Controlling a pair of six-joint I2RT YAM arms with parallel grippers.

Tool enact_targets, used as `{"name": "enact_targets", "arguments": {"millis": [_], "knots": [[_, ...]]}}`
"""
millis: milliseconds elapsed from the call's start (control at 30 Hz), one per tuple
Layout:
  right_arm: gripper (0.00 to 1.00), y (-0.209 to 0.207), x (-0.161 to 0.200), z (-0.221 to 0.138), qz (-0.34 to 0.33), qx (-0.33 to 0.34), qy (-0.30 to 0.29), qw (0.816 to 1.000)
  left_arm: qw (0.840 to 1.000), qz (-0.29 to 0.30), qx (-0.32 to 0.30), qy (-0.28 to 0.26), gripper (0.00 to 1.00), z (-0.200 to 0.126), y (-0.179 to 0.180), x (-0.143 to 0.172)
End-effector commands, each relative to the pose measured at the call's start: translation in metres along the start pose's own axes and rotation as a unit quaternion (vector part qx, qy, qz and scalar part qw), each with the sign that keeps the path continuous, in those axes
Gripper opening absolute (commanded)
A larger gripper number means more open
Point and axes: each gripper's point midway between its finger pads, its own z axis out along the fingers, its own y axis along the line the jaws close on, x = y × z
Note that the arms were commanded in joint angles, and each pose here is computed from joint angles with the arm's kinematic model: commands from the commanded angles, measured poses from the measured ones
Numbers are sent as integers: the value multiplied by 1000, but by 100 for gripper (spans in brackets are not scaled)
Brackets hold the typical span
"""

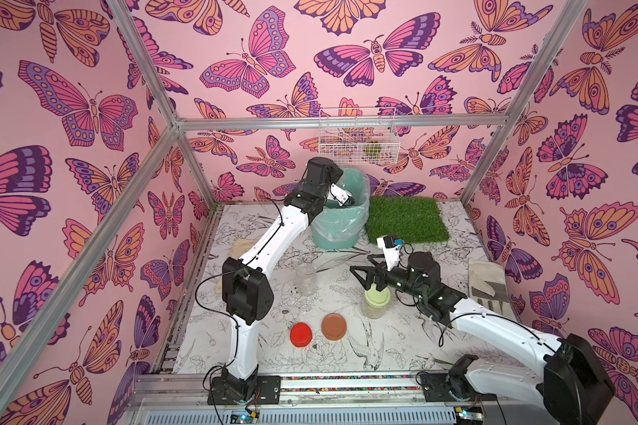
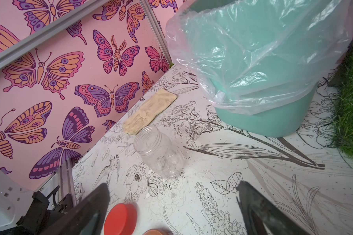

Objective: Empty moldy peanuts from jars
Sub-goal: Pour the moldy peanuts from the jar into the trash bin.

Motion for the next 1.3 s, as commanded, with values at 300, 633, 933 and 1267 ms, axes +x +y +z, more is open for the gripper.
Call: {"name": "enact_targets", "arguments": {"millis": [300, 633, 933, 1267], "knots": [[99, 3, -13, 1, 12, -3, -16, 1000, 989, -139, -59, 0, 0, -42, 38, 36], [99, 2, -10, 2, 12, -3, -8, 1000, 990, -133, -45, 14, 0, -55, 24, 52], [99, -2, -10, 0, 11, 7, -11, 1000, 987, -150, -52, 39, 0, -49, 19, 62], [99, 2, -10, 4, 20, -5, -5, 1000, 970, -213, -105, 47, 0, -66, 51, 93]]}}
